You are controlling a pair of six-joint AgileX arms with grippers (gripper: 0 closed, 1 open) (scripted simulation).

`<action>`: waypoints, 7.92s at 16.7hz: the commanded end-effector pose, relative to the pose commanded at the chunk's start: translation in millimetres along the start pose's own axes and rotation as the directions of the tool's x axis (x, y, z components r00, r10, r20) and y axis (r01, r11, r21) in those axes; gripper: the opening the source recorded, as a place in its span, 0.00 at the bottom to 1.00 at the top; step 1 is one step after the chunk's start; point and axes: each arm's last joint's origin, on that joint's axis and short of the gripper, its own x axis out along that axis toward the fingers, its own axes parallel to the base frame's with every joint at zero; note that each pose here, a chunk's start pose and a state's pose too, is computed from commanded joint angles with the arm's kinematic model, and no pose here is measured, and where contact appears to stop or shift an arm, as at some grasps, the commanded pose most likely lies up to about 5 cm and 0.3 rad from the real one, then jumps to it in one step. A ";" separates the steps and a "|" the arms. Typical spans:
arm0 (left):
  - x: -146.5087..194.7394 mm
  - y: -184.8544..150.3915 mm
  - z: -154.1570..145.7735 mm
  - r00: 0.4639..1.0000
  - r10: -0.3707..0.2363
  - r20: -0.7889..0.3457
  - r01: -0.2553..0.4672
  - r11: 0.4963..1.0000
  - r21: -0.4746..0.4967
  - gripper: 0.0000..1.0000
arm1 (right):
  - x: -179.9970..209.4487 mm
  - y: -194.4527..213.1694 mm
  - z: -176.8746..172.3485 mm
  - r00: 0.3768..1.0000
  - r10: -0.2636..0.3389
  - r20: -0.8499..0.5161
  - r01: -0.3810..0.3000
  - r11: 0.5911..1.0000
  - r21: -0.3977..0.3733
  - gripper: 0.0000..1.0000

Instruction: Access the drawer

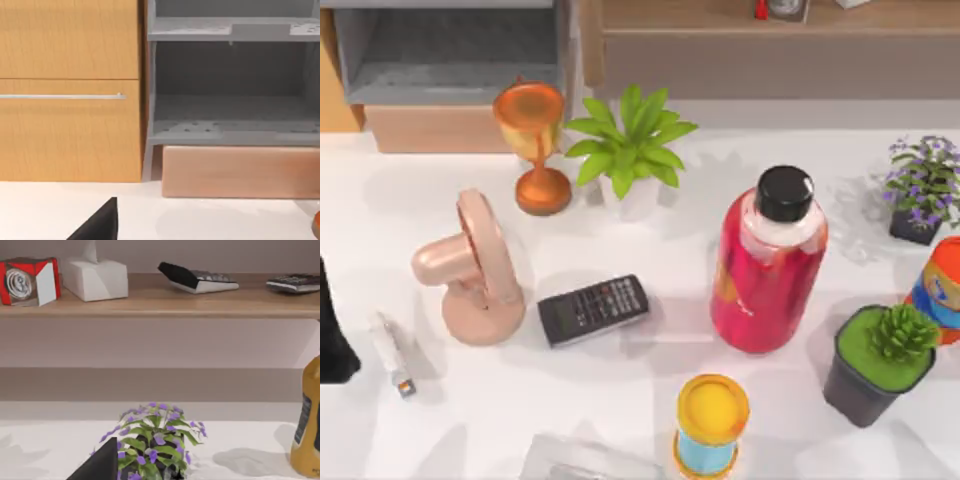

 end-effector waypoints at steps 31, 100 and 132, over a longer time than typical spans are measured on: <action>128.5 -46.4 95.8 0.996 0.073 0.047 -0.084 0.957 0.278 1.00 | 0.0 0.0 0.0 1.000 0.000 0.000 0.000 1.000 0.000 1.00; 264.0 173.8 -71.8 1.000 -0.018 -0.023 0.023 0.015 1.000 0.00 | 0.0 0.0 0.0 1.000 0.000 0.000 0.000 1.000 0.000 1.00; 139.0 176.0 -72.4 1.000 -0.018 -0.024 0.025 0.015 1.000 0.45 | 0.0 0.0 0.0 1.000 0.000 0.000 0.000 1.000 0.000 1.00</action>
